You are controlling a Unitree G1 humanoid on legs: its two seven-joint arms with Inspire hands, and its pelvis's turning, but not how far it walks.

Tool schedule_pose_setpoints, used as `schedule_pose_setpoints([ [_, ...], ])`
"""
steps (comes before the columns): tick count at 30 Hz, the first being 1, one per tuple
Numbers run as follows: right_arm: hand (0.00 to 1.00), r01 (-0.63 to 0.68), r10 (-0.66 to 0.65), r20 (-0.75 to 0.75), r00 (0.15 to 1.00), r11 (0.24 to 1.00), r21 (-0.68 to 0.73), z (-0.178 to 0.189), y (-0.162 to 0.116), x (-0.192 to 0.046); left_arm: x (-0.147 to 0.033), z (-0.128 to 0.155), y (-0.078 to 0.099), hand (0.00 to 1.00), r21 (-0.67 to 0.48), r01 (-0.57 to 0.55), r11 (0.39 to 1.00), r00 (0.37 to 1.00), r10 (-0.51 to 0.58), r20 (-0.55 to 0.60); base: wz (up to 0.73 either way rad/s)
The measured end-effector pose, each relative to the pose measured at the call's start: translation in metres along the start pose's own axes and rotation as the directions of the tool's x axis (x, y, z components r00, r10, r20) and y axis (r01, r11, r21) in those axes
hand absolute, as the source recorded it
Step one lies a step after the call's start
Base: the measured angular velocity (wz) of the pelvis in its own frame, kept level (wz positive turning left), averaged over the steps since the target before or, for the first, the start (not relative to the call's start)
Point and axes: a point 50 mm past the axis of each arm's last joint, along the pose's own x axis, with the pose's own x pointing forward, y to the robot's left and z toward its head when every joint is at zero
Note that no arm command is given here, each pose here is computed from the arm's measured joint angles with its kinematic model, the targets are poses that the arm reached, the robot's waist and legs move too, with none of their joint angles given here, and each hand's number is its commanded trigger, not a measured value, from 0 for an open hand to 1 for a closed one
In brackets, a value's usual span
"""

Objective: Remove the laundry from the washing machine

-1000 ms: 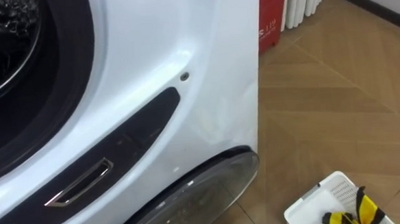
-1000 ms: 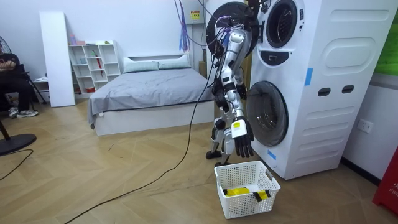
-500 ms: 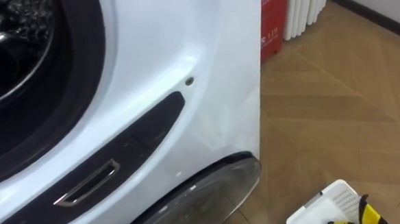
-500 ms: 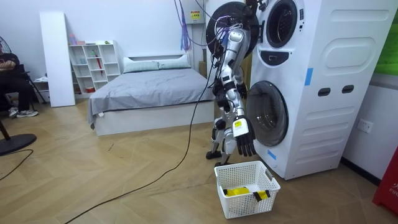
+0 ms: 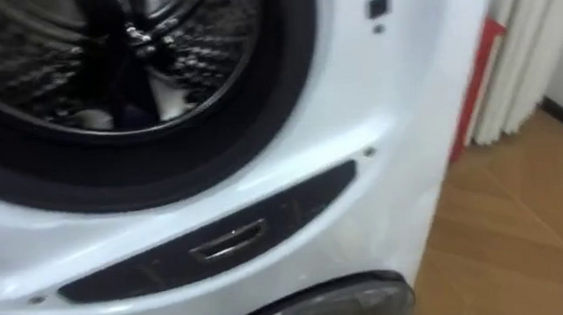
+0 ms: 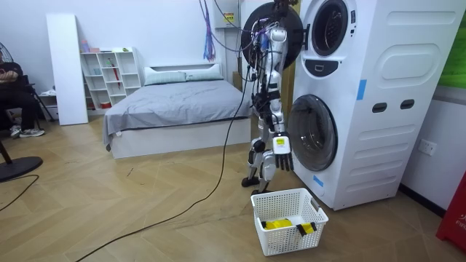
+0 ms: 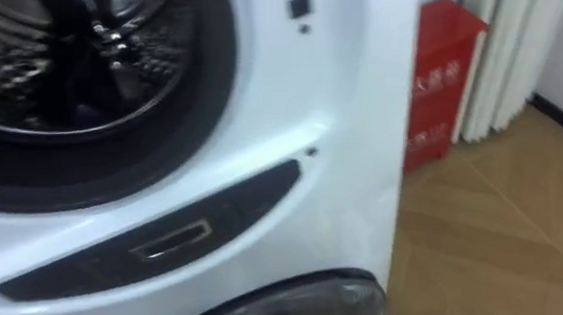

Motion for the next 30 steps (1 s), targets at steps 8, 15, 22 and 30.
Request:
schedule_pose_setpoints([
  [8,0.00,-0.139,0.137,-0.032,0.990,0.985,-0.106,-0.006,0.025,-0.003,-0.003,-0.013,-0.004,0.00,-0.040,-0.004,0.999,0.999,0.002,-0.042,0.32],
  [15,0.00,-0.215,0.210,-0.051,0.976,0.963,-0.159,-0.007,0.041,-0.006,-0.005,-0.017,-0.007,0.00,-0.108,-0.011,0.994,0.998,0.005,-0.064,0.15],
  [22,0.00,-0.228,0.220,-0.064,0.973,0.961,-0.158,-0.012,0.048,-0.008,-0.005,-0.018,-0.007,0.00,-0.120,-0.019,0.993,0.997,0.011,-0.071,0.01],
  [30,0.00,-0.214,0.203,-0.093,0.975,0.966,-0.145,-0.021,0.044,-0.009,-0.010,-0.037,-0.010,0.00,-0.033,-0.009,0.999,0.988,0.004,-0.151,-0.07],
])
